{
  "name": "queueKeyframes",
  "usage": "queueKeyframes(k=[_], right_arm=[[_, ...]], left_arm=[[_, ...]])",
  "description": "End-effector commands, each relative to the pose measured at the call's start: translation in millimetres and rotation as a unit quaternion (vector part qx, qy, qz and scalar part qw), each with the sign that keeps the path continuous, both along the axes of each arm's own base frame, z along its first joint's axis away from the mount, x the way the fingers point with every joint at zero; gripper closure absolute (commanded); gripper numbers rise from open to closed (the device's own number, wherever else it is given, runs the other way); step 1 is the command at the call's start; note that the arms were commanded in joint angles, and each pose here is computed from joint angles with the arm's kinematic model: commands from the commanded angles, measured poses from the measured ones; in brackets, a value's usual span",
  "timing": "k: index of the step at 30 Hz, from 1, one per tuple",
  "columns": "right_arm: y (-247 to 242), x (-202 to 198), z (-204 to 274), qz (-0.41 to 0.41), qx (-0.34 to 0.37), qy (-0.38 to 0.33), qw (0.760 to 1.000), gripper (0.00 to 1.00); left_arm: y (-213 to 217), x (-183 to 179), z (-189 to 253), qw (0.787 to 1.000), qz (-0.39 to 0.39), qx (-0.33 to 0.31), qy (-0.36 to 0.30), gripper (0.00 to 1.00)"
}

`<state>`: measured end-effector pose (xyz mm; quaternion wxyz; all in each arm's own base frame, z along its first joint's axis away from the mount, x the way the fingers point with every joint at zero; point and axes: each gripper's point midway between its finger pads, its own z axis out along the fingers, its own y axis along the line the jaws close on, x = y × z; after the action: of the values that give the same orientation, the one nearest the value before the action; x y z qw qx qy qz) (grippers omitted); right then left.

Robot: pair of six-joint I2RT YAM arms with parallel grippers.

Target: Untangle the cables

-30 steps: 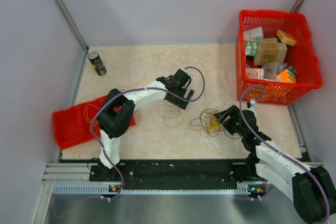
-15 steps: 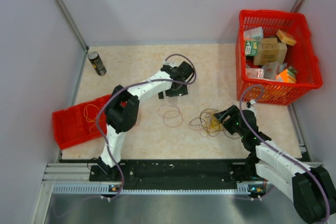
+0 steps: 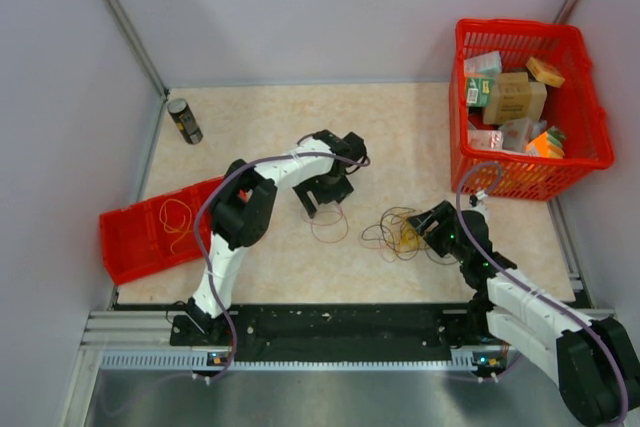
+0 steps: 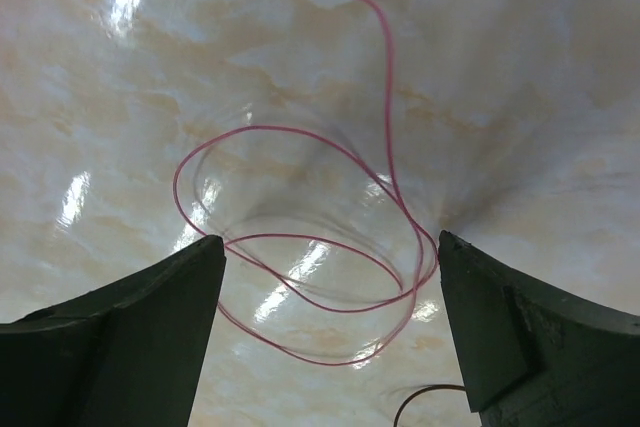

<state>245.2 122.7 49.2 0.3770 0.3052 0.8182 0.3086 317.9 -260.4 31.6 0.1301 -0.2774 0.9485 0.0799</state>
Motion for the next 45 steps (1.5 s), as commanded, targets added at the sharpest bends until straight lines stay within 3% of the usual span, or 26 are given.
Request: queueKeyframes(k=[1, 5, 9, 13, 15, 16, 23, 28, 31, 35, 38, 43, 45], right_arm=[[-3, 5, 6, -0.002, 0.0, -0.025, 1.0, 0.33], [-2, 4, 7, -0.001, 0.001, -0.027, 1.0, 0.33], [-3, 4, 7, -0.001, 0.001, -0.028, 1.0, 0.33], [-3, 3, 7, -0.002, 0.002, -0.031, 1.0, 0.33], [-3, 2, 7, -0.002, 0.002, -0.032, 0.999, 0.33], [-4, 2, 8, -0.004, 0.004, -0.034, 0.999, 0.33], [-4, 2, 9, -0.005, 0.004, -0.037, 0.999, 0.33], [-4, 2, 9, -0.005, 0.005, -0.037, 0.999, 0.33], [-4, 2, 8, -0.005, 0.004, -0.036, 0.999, 0.33], [-4, 2, 7, -0.004, 0.003, -0.035, 0.999, 0.33], [-3, 2, 8, -0.003, 0.004, -0.036, 0.999, 0.33], [-3, 2, 9, -0.001, 0.004, -0.038, 0.999, 0.33], [-3, 3, 9, -0.001, 0.004, -0.04, 0.999, 0.33]], left_arm=[[-1, -22, 2, 0.994, 0.103, -0.031, 0.027, 0.1], [-12, -29, -13, 0.989, 0.128, -0.064, 0.047, 0.13], [-12, -28, -17, 0.986, 0.146, -0.064, 0.047, 0.3], [3, -35, -21, 0.983, 0.173, -0.057, 0.029, 0.64], [7, -34, -22, 0.982, 0.178, -0.061, 0.015, 0.92], [9, -34, -21, 0.983, 0.171, -0.062, 0.009, 1.0], [27, -9, 43, 0.991, 0.053, -0.056, -0.109, 1.0], [33, -6, 114, 0.961, -0.043, -0.128, -0.242, 1.0], [50, -17, 138, 0.945, -0.069, -0.147, -0.284, 1.0], [127, -26, 168, 0.953, -0.012, -0.059, -0.298, 1.0], [203, -38, 194, 0.944, 0.078, 0.034, -0.318, 1.0], [340, -77, 209, 0.891, 0.278, 0.143, -0.33, 1.0], [382, -100, 205, 0.85, 0.368, 0.164, -0.338, 1.0]])
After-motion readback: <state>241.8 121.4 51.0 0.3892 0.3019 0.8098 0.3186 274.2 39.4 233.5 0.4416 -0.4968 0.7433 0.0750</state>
